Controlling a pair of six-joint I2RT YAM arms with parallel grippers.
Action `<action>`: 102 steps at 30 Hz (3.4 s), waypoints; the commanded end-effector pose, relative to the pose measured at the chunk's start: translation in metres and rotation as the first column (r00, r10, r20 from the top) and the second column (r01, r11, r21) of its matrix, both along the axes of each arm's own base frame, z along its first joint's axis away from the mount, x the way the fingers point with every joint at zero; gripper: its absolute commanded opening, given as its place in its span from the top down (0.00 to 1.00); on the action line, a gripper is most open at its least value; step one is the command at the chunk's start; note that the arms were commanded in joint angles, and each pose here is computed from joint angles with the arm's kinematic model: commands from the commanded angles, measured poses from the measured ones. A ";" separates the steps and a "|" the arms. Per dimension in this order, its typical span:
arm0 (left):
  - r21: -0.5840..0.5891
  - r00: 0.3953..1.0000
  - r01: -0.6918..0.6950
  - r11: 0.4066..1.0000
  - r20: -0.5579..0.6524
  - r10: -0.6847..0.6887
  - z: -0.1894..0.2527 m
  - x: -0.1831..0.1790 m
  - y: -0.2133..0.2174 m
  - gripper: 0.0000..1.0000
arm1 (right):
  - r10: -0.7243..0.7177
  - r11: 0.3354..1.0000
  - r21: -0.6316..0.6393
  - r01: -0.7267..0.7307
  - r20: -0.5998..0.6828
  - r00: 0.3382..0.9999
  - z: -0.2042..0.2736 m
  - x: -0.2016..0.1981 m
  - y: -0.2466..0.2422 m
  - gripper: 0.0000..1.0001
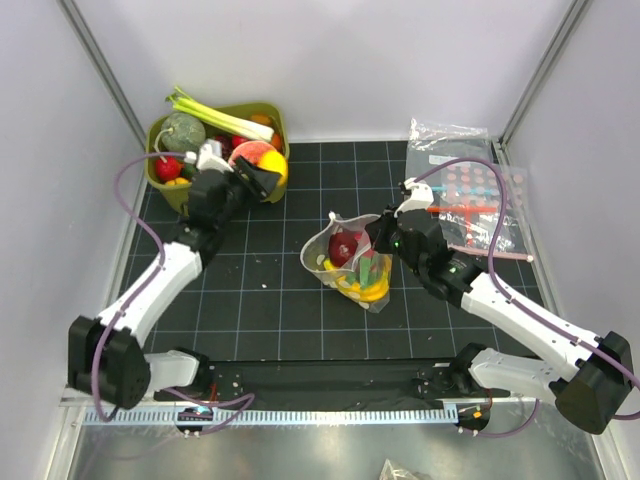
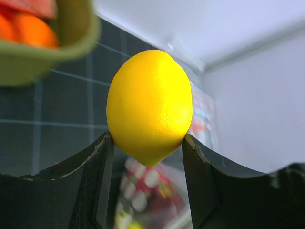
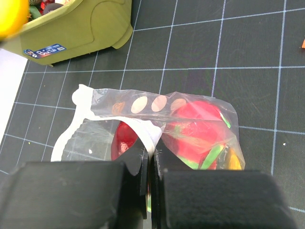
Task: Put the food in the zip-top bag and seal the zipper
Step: Place the fake fruit in the zipper food storage bag.
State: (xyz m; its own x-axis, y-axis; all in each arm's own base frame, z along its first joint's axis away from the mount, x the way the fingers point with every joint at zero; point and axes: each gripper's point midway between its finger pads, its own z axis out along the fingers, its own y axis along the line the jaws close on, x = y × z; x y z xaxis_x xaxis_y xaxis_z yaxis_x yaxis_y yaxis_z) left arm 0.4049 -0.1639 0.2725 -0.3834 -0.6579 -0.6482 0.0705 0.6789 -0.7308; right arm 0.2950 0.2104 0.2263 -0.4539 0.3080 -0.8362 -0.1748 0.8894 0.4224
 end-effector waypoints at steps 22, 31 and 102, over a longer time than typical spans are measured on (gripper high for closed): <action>0.319 0.813 0.469 0.824 0.210 -0.544 0.000 -0.135 -0.155 0.78 | 0.024 0.997 0.077 -0.030 0.068 0.997 0.034 -0.001 0.006 0.97; 0.401 0.802 0.410 0.819 0.269 -0.533 0.025 -0.146 -0.140 0.78 | 0.022 0.997 0.071 -0.027 0.072 0.997 0.034 0.002 0.007 0.97; 0.482 0.692 0.656 0.581 -0.076 -0.718 -0.038 -0.160 -0.179 0.18 | -0.065 0.994 0.096 0.054 0.119 0.991 0.064 -0.010 -0.022 0.96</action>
State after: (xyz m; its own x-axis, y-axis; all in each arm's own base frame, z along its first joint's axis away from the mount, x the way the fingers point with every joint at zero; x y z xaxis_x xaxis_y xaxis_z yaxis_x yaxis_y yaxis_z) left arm 0.2358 -0.3498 0.2282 -0.5351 0.1526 -0.8309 0.7280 0.5824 -0.3619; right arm 0.2792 0.1897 0.2423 -0.4329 0.3229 -0.8416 -0.1550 0.8931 0.4224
